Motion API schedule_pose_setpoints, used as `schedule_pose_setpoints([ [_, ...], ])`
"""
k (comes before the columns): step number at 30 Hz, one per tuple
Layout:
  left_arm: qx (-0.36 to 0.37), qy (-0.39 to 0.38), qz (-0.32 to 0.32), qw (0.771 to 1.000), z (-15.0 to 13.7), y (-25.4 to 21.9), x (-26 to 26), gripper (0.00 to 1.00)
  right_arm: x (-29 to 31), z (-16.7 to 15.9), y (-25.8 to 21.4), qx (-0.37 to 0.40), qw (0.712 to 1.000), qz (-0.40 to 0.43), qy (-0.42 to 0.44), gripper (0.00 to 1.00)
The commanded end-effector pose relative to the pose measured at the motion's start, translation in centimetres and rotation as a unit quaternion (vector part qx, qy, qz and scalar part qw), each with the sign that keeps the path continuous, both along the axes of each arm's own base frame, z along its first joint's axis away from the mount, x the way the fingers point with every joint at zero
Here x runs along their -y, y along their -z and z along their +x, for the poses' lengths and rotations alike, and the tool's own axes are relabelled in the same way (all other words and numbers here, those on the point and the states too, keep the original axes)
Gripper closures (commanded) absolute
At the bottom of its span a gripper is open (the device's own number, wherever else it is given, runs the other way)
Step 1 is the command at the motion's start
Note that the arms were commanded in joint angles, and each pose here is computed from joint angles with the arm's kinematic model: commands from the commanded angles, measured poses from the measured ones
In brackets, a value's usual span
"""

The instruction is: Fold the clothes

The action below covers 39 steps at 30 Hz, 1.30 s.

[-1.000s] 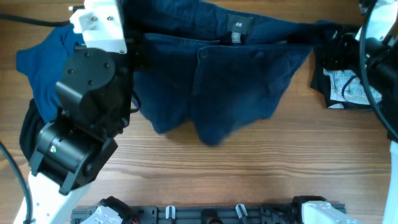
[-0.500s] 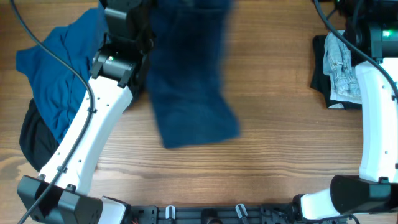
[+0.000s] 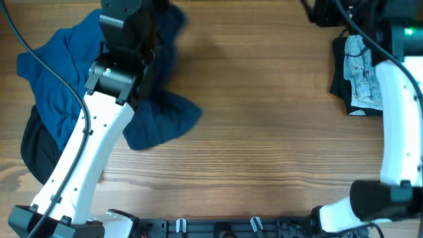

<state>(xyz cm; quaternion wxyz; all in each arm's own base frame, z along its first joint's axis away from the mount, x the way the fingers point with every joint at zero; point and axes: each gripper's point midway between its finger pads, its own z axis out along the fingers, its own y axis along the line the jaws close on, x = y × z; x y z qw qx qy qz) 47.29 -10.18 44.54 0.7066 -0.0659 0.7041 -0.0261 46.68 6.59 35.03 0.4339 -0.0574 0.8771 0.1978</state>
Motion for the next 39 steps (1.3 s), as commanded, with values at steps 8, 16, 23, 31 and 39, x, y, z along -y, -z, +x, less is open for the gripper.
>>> schedule_pose_setpoints([
  [8,-0.006,0.035,0.006,0.999,-8.6,-4.6,-1.1,0.96,-7.7,-2.9,7.0,-0.143,0.968,0.097,-0.181,0.33],
  [16,-0.025,0.05,0.011,0.998,-8.7,-3.7,-0.6,0.96,-13.3,-5.9,11.4,-0.197,0.949,0.079,-0.233,0.3],
  [23,-0.024,0.05,0.011,0.998,-8.8,-3.8,-0.6,0.96,-17.0,-6.8,19.3,-0.243,0.94,0.116,-0.207,0.26],
  [31,-0.047,0.05,0.019,0.997,-8.9,-2.6,-0.7,0.96,-17.2,-3.4,18.9,-0.19,0.959,0.14,-0.158,0.21],
  [39,-0.059,0.05,0.023,0.997,-8.9,-2.0,-0.7,0.96,-17.3,-2.1,20.1,-0.185,0.962,0.143,-0.145,0.19],
])
